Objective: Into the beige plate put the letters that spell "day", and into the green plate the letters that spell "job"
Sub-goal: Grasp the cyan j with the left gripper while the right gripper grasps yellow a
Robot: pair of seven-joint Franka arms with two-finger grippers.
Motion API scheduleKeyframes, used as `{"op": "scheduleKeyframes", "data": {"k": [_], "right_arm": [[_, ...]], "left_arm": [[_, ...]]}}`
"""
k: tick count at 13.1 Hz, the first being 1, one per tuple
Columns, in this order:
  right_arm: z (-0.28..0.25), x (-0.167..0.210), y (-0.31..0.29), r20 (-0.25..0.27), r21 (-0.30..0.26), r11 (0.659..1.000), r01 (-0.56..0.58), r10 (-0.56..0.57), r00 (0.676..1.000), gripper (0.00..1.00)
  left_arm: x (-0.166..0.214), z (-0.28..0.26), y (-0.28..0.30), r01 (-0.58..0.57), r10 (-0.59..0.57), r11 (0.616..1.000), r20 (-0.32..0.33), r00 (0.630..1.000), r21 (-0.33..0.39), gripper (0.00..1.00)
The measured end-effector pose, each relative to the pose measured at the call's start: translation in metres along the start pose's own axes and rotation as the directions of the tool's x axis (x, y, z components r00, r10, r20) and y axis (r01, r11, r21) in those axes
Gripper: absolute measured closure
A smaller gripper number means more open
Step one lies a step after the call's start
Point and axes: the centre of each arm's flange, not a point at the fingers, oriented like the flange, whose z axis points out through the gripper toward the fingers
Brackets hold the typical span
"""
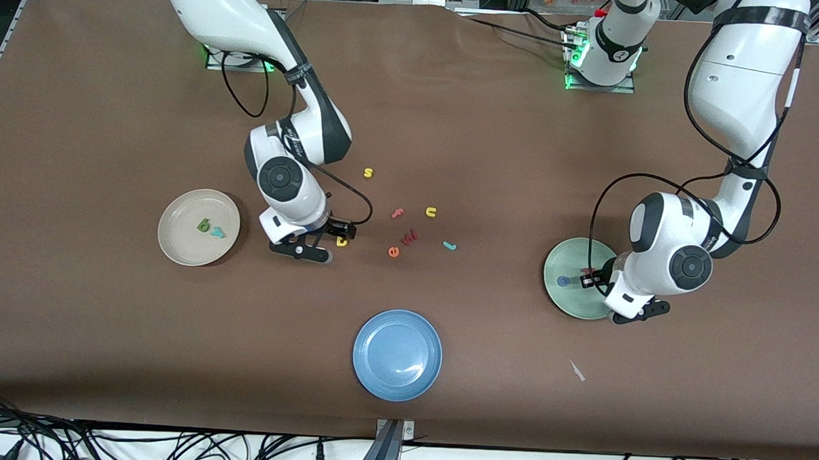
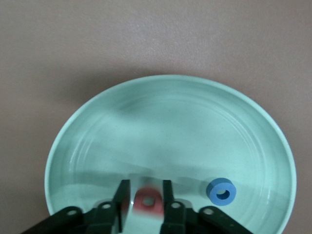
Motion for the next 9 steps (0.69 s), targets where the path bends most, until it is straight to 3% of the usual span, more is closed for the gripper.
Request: {"op": "scheduleKeyframes", "data": {"k": [3,6,9], "right_arm": [[0.024,-0.005,-0.009,-0.008,0.008,1.0,0.015,-0.015,1.0,0.01],[0.04,-0.011,-0.016,-0.012,0.006,1.0,0.029,-0.029,1.0,0.1],[0.045,-0.011,-0.016,-0.011,0.003,1.0,0.03,-0.029,1.0,0.16]], "left_arm": [[0.0,-0.017,0.007,-0.019,0.019,1.0,0.004,1.0,-0.002,0.31],[-0.014,-0.05,0.036,0.003,-0.003,1.0,0.001,1.0,-0.017,0.0],[-0.048,-0.062,0.101,0.165,-0.164,0.986,0.01,0.986,-0.032,0.0]]}}
